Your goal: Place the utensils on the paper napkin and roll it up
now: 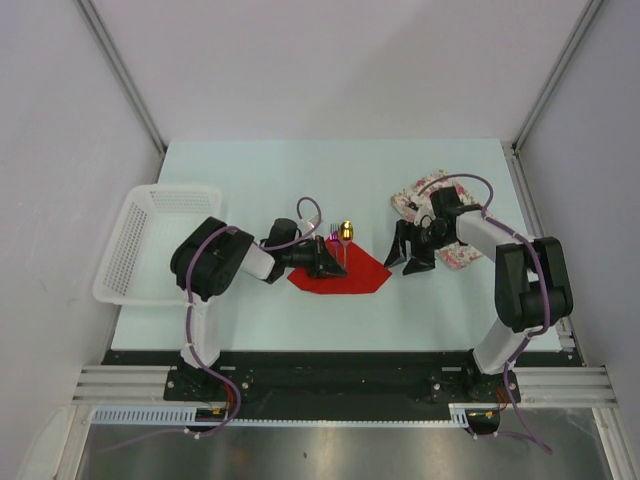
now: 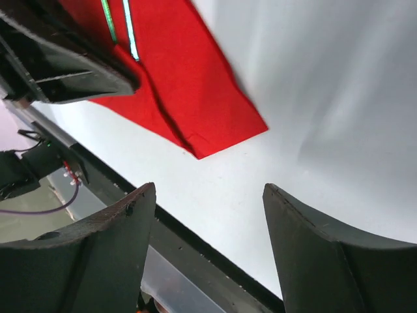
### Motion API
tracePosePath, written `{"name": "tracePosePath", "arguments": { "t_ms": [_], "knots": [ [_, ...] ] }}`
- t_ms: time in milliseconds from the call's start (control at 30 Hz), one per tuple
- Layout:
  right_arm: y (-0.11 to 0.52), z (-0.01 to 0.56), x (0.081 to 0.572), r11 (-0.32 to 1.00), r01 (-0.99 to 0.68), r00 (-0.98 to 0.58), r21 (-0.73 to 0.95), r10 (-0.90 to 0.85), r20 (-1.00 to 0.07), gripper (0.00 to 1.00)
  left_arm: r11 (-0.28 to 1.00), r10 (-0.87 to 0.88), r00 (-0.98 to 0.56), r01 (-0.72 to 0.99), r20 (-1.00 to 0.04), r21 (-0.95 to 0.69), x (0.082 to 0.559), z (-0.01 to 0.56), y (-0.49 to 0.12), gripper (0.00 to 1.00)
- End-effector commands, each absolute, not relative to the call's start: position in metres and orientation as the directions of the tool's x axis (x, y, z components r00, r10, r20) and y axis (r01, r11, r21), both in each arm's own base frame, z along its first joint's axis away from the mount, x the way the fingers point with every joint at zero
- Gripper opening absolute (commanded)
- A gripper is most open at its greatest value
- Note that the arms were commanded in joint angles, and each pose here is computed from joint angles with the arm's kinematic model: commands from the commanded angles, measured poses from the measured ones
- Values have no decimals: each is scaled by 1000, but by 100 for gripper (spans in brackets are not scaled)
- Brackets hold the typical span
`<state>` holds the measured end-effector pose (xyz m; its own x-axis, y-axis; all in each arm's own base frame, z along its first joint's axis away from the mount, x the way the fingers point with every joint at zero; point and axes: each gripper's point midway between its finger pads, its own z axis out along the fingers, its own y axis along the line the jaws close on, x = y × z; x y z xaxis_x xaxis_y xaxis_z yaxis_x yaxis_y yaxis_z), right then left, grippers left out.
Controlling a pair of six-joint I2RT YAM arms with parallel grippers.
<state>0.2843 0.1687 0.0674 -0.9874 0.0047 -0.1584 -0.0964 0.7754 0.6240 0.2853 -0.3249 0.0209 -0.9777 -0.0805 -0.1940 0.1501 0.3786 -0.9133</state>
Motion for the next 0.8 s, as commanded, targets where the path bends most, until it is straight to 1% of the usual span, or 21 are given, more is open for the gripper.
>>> {"name": "tracePosePath", "arguments": {
  "t_ms": [0,33,167,300,333,367,400,467,567,767],
  "knots": [
    [162,47,282,809,-47,-993,585,24,-113,71,385,-70,-971,184,-227,-904,289,18,-329,12],
    [163,43,286,807,-44,-993,589,31,-116,70,385,-70,-971,186,-230,-904,289,19,-329,12],
    [170,24,287,795,-14,-997,606,33,-66,68,384,-67,-970,193,-235,-903,288,20,-330,12],
    [183,8,282,766,12,-1000,643,23,-9,67,383,-64,-970,192,-233,-904,288,19,-330,12],
    [187,3,279,758,33,-999,651,27,20,66,384,-64,-970,192,-233,-903,288,19,-330,11],
    [194,6,276,729,44,-999,683,24,39,66,384,-64,-971,189,-231,-904,288,18,-330,11],
    [200,7,280,708,33,-999,706,19,28,66,383,-67,-971,188,-231,-904,289,19,-330,11],
    [210,9,279,658,53,-998,751,12,60,65,383,-66,-971,189,-231,-904,288,19,-330,11],
    [221,19,283,594,57,-998,803,8,66,64,381,-65,-970,191,-233,-905,288,19,-330,11],
    [239,63,288,441,2,-1000,897,9,-2,61,379,-64,-970,192,-233,-905,288,19,-330,11]
  ]
}}
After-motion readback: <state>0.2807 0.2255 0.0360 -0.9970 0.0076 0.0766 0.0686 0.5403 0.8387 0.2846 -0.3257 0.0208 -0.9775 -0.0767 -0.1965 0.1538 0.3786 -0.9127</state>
